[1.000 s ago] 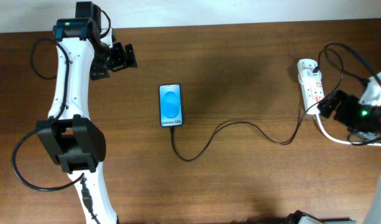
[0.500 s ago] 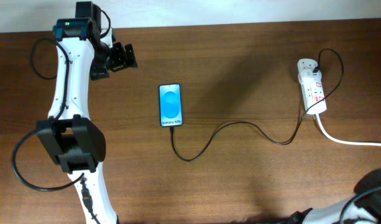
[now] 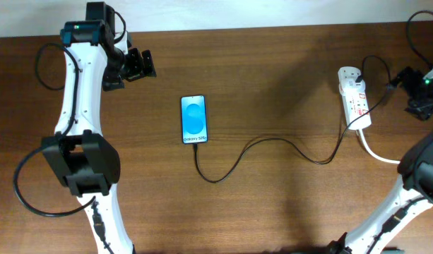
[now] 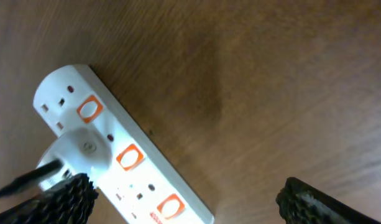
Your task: Plug charger to phone and switch on socket
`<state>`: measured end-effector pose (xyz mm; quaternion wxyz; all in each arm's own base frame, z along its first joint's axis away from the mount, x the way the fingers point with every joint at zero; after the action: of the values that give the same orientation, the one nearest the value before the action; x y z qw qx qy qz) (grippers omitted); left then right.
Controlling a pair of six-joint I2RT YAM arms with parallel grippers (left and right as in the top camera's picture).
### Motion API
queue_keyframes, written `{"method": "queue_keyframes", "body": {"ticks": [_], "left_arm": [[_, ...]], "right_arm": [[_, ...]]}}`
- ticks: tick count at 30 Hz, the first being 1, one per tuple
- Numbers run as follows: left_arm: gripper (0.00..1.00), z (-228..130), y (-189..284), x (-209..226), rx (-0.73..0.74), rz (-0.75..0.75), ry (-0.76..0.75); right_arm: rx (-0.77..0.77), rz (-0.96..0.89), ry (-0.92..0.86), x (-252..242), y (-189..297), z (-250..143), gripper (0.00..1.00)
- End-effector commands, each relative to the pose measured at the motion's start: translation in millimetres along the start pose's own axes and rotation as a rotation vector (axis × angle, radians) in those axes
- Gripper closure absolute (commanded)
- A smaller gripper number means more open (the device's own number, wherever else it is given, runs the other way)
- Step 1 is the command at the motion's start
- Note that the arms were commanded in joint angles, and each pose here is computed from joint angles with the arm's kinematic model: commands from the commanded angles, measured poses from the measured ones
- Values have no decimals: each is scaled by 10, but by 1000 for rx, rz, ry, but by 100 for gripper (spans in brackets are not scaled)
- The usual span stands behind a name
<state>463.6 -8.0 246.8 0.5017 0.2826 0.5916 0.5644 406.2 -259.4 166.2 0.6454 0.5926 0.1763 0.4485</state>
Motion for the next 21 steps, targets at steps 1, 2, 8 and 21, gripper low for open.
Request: {"method": "queue_keyframes", "body": {"ticks": [1, 2, 8, 21], "left_arm": [[1, 9, -28, 24, 4, 10, 10], [1, 9, -28, 24, 4, 10, 10], [1, 9, -28, 24, 4, 10, 10], [1, 9, -28, 24, 4, 10, 10]], "right_arm": [[16, -56, 21, 83, -206, -5, 2], [22, -67, 25, 92, -247, -13, 2], [89, -71, 15, 37, -519, -94, 2], [153, -49, 83, 202, -827, -195, 2]]}}
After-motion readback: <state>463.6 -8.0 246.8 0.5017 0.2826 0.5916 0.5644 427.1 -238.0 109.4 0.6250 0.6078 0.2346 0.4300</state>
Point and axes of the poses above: each gripper's point midway between its finger pads, its own y axis back along the fingers, its own x axis along the line the jaws close on, z = x × y, the point moved 10 cm from there along y, back along the fingers, and after that the axes turned 10 degrees about y, right-handed, at the moved point
